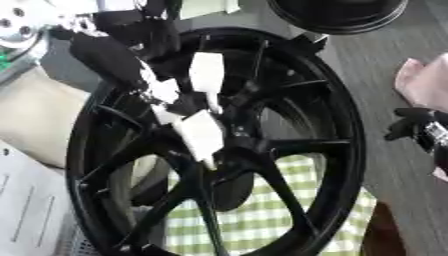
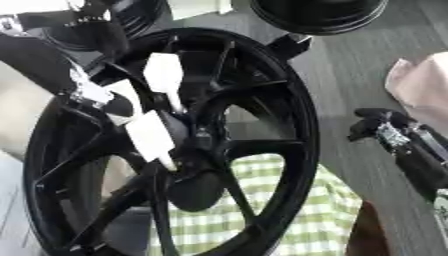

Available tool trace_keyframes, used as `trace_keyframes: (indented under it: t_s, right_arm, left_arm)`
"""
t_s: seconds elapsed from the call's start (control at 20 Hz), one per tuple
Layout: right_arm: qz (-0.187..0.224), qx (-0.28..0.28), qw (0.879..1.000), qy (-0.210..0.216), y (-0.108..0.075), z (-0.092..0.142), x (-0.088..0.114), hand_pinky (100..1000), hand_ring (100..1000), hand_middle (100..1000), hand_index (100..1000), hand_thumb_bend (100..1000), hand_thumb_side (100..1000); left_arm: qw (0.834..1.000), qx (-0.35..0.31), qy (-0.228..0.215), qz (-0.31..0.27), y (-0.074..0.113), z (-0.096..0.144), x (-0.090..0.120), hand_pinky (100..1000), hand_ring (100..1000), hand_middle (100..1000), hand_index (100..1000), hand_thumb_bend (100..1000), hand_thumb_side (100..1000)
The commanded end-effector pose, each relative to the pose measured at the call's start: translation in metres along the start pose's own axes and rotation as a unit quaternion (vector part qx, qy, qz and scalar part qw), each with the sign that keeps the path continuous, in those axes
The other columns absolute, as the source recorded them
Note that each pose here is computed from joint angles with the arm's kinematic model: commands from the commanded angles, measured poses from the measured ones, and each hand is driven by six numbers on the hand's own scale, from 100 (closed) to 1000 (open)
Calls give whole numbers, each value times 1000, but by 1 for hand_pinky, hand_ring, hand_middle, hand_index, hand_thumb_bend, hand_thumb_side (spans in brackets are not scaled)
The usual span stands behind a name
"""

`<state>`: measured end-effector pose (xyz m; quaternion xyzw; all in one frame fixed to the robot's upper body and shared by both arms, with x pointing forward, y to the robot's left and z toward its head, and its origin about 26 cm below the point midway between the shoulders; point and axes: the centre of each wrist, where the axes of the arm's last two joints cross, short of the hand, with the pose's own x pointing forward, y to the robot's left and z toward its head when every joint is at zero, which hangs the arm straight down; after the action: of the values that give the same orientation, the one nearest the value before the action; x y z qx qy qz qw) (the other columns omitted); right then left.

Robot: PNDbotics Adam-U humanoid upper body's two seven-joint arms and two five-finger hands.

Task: Pull the pin out of the wheel hub.

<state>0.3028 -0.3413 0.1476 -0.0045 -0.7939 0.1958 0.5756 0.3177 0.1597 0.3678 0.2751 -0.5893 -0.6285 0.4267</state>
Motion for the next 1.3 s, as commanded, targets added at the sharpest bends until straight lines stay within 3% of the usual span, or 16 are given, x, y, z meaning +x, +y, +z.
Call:
trace_keyframes:
  t_s: [0.05, 0.65, 1.0, 1.3]
  right_arm:
    - [11, 3, 1000, -9, -3, -1, 7, 1000, 667, 613, 794, 100, 665]
    - [9, 3, 1000, -4, -2, 0, 4, 1000, 667, 613, 794, 100, 671]
    - [8, 3, 1000, -2, -1, 0, 3, 1000, 668, 613, 794, 100, 673]
    - [8, 0, 1000, -1, -1, 0, 3, 1000, 668, 613, 794, 100, 674]
  left_arm:
    - [993, -78, 73, 44, 8, 2, 1, 756, 691, 580, 713, 788, 430]
    - [990, -83, 107, 34, 5, -18, -16, 758, 697, 591, 718, 721, 385]
    - [988, -110, 101, 25, 2, -31, -11, 746, 668, 567, 683, 710, 370]
    - [986, -128, 101, 15, -1, -35, -10, 738, 641, 538, 652, 644, 323]
